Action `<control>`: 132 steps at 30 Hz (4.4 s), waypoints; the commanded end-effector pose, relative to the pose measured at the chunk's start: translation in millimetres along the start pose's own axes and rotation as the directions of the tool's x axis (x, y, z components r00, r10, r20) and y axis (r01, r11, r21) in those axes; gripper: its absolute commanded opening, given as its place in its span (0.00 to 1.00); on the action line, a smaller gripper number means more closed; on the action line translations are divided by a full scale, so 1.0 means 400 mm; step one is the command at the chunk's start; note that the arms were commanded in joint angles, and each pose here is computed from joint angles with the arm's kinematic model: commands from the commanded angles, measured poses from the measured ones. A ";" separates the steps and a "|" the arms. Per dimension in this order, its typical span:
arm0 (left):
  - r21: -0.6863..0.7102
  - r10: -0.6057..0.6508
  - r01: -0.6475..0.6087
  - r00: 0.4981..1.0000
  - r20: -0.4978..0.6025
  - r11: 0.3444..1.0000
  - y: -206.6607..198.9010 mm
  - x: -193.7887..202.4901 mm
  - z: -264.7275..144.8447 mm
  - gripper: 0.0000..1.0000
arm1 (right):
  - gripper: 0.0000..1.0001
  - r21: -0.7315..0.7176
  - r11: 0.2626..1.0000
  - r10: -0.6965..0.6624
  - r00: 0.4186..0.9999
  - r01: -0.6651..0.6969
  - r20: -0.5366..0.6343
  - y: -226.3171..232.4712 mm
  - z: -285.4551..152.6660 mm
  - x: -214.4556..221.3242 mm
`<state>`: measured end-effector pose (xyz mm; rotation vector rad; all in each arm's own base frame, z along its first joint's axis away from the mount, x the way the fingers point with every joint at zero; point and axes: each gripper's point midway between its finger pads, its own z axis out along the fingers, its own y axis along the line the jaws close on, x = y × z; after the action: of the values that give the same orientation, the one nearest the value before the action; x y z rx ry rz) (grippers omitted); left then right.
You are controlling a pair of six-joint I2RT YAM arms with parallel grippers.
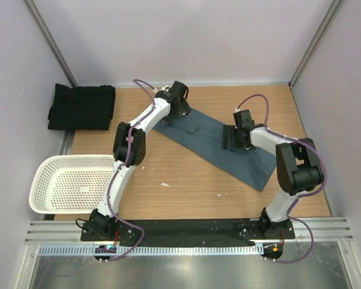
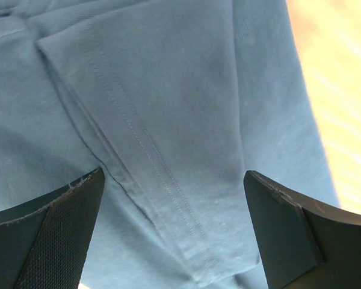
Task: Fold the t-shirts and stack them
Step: Fold the tshirt
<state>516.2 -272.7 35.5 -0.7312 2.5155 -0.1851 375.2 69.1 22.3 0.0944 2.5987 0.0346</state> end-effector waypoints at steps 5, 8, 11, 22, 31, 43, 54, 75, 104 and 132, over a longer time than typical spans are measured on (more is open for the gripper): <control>0.153 0.137 -0.141 0.990 0.039 0.978 -0.081 0.004 0.157 1.00 | 1.00 -0.021 0.999 0.022 0.983 -0.026 -0.182 0.088 -0.092 0.202; 0.215 0.174 -0.184 0.983 0.064 0.959 -0.112 -0.002 0.171 1.00 | 1.00 -0.054 0.992 0.096 0.970 -0.111 -0.222 0.105 -0.118 0.257; 0.278 0.180 -0.194 0.981 0.075 0.941 -0.150 0.007 0.176 1.00 | 1.00 -0.106 0.981 0.127 0.956 -0.160 -0.263 0.140 -0.137 0.310; 0.458 0.168 -0.209 0.977 0.128 0.864 -0.288 0.025 0.140 1.00 | 1.00 -0.110 0.990 0.049 0.952 -0.086 -0.303 0.220 -0.192 0.339; 0.495 0.240 -0.322 0.945 0.222 0.807 -0.326 -0.037 0.028 1.00 | 1.00 -0.100 0.992 -0.096 0.986 0.083 -0.137 0.229 -0.307 0.129; 0.510 0.076 -0.253 0.937 0.342 0.822 -0.356 -0.174 -0.251 1.00 | 1.00 -0.136 0.953 -0.282 0.956 0.270 -0.082 0.239 -0.211 0.130; 0.408 0.040 -0.128 0.975 0.218 0.904 -0.294 -0.079 -0.106 1.00 | 1.00 -0.190 0.955 -0.257 0.956 0.229 -0.142 0.251 -0.148 0.237; 0.447 0.102 -0.131 0.991 0.089 0.885 -0.242 -0.047 0.075 1.00 | 1.00 -0.189 0.969 -0.198 0.957 0.158 -0.214 0.372 -0.149 0.369; 0.485 0.180 -0.045 0.955 -0.235 0.873 0.214 0.337 -0.625 0.86 | 0.79 -0.221 0.936 0.203 0.934 -0.273 -0.293 0.132 -0.419 0.326; 0.268 0.134 -0.016 0.894 -0.428 0.963 0.434 0.702 -0.505 0.64 | 0.46 -0.175 0.924 0.248 0.879 -0.341 -0.407 0.079 -0.332 0.564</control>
<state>126.6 -272.1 43.1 -0.5282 2.8700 -0.7091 99.3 116.2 16.3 0.4531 2.9728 0.5448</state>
